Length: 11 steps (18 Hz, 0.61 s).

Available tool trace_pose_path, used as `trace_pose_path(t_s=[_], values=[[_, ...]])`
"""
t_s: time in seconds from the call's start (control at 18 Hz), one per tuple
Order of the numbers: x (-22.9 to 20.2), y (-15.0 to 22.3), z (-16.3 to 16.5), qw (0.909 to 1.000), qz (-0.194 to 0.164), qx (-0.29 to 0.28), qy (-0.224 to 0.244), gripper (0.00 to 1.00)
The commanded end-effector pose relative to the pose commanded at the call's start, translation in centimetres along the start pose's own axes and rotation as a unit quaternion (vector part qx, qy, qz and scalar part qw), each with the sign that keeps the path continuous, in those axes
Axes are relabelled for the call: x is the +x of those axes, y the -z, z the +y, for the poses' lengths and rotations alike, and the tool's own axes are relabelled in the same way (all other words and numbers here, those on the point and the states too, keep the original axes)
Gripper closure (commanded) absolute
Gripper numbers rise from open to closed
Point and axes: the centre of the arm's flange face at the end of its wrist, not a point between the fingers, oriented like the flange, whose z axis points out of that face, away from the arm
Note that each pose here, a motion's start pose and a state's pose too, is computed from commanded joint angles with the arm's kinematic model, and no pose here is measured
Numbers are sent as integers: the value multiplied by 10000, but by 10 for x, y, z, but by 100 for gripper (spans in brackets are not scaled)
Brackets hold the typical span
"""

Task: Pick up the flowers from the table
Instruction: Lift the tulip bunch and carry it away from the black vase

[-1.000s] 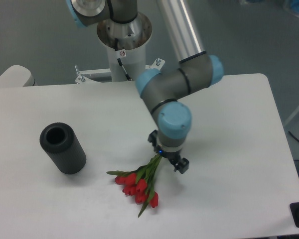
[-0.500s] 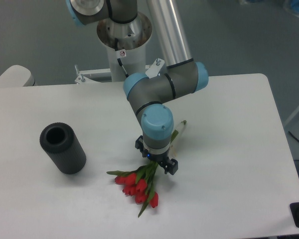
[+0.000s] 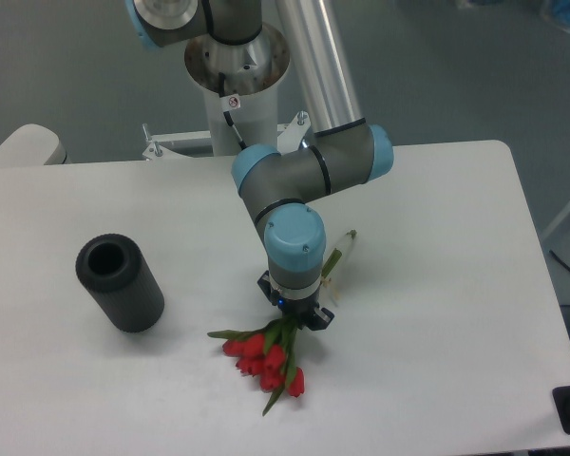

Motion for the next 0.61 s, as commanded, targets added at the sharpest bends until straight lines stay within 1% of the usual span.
trace_pose_path(t_s=[0.39,0.5,0.61], values=[[-37,24,-6,9995,-280,127,88,100],[-53,30,-4,9995,-253,96,156,100],[-65,33,3,9998,-41,-12,169,100]])
